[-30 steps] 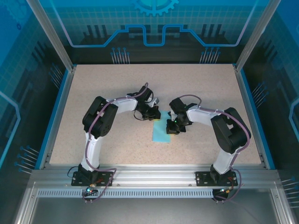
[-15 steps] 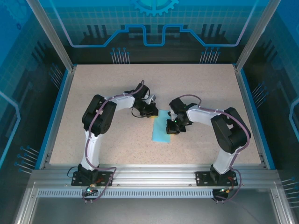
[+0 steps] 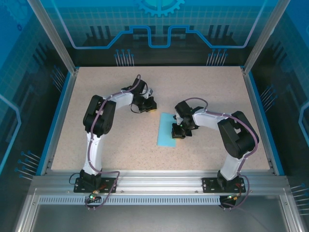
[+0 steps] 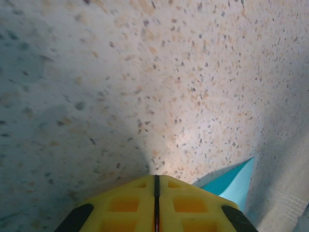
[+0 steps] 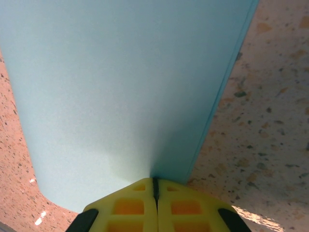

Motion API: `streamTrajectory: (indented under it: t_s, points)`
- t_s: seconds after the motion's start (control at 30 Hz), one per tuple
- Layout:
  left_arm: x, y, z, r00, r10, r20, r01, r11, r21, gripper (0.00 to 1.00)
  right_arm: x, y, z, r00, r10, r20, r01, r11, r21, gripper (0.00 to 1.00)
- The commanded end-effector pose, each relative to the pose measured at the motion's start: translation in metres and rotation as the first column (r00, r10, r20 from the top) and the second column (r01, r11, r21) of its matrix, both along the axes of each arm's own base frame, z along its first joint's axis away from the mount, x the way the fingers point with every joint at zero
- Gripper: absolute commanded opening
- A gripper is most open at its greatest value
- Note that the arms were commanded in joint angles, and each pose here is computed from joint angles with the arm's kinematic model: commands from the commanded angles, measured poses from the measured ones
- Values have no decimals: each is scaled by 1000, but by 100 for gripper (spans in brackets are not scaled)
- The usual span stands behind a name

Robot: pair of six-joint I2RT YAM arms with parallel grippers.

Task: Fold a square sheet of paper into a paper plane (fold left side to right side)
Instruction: First fold the square sheet of paper in half at the center of the table.

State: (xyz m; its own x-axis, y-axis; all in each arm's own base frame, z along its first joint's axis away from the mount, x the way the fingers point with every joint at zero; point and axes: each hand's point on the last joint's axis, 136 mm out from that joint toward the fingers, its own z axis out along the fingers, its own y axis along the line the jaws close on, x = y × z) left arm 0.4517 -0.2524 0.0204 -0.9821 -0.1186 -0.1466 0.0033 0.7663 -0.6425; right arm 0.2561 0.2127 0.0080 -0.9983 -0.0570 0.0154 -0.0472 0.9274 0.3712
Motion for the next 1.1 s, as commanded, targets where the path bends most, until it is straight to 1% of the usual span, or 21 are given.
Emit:
streamTrajectory:
  t_s: [0.0, 0.13, 0.27, 0.33, 0.47, 0.67, 0.9, 1.07]
  points:
    - [-7, -7, 31, 997, -19, 70, 22, 999, -43, 11, -39, -43, -40, 990, -7, -141, -25, 974, -224, 6]
    - [-30, -22, 42, 996, -59, 71, 67, 990, -124, 11, -38, -43, -40, 990, -8, -142, -24, 974, -224, 6]
    - [-51, -41, 45, 992, -104, 65, 112, 983, -145, 11, -38, -41, -41, 989, -5, -145, -28, 975, -220, 6]
    - [-54, -45, 46, 992, -103, 70, 113, 982, -153, 11, -37, -40, -40, 990, -3, -143, -29, 975, -219, 6]
    - [-61, -56, 33, 992, -121, 23, 123, 977, -173, 10, -37, -40, -41, 989, -1, -145, -31, 975, -222, 6]
    - [-66, -57, 17, 991, -137, -1, 135, 979, -155, 10, -38, -41, -41, 989, 0, -146, -33, 973, -227, 6]
    - [-67, -52, -4, 987, -159, 14, 160, 982, -98, 10, -39, -43, -42, 989, 1, -151, -37, 971, -236, 6]
    - [-65, -45, -17, 988, -147, 39, 148, 989, -16, 10, -40, -45, -43, 988, -1, -154, -38, 969, -246, 6]
